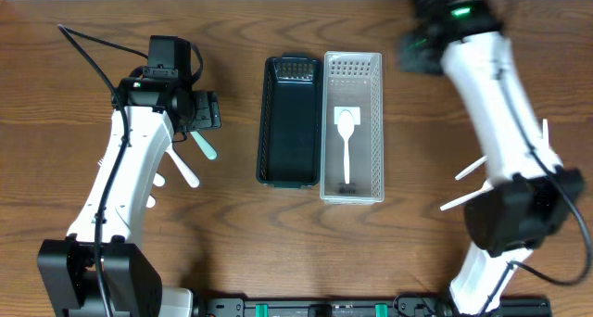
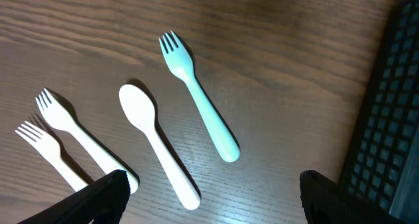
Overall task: Pack container
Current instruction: 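Move the right gripper back and grasp the middle white spoon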
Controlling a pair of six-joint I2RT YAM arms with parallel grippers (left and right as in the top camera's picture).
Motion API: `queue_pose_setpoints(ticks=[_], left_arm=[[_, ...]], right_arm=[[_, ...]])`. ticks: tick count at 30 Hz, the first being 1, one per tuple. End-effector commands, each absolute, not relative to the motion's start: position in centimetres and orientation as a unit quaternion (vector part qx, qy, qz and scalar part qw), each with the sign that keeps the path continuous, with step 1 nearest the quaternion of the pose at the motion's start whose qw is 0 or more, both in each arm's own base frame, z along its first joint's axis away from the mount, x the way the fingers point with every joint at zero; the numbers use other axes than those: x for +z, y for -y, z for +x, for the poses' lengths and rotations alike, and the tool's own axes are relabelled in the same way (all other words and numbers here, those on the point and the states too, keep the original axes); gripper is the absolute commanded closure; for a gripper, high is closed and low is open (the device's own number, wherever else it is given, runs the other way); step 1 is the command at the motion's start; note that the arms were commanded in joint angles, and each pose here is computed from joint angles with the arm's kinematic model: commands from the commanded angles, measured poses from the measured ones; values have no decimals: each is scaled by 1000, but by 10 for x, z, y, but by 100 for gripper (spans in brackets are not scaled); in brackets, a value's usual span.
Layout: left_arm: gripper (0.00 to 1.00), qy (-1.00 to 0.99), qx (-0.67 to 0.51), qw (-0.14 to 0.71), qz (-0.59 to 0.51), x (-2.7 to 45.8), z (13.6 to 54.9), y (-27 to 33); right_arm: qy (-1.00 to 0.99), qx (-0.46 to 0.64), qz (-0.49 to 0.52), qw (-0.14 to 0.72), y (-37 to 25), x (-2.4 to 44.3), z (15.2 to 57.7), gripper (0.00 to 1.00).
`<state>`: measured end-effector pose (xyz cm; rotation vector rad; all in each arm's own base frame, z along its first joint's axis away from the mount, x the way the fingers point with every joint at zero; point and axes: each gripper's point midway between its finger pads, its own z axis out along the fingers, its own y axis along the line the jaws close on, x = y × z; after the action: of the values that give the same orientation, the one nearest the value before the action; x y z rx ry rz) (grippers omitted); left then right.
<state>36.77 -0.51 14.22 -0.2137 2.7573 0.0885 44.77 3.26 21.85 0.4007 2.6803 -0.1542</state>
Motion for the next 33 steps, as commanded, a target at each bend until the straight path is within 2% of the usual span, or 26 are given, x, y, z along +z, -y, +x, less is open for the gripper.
queue_pose_setpoints(ticks=[1,3,5,13,19,26,33], left_arm=[[15,-978,35,192,-79,147,372,2],[15,-978,35,192,-79,147,372,2],[15,-977,35,192,-80,147,372,2],[15,-977,35,192,-80,147,372,2],[15,-978,35,192,-79,147,372,2],[14,-977,35,192,-80,147,372,2],[14,-978,35,192,-80,147,372,2]], right_arm=[[-912,-41,334,236,30,257,428,53],[-901,-12,382,204,48,252,416,39],[-896,7,408,175,58,241,409,36],[-856,-20,506,109,99,159,390,41],[-837,-33,542,74,120,100,368,43],[-836,-40,544,62,138,61,350,42],[-850,-31,521,67,130,27,345,43]])
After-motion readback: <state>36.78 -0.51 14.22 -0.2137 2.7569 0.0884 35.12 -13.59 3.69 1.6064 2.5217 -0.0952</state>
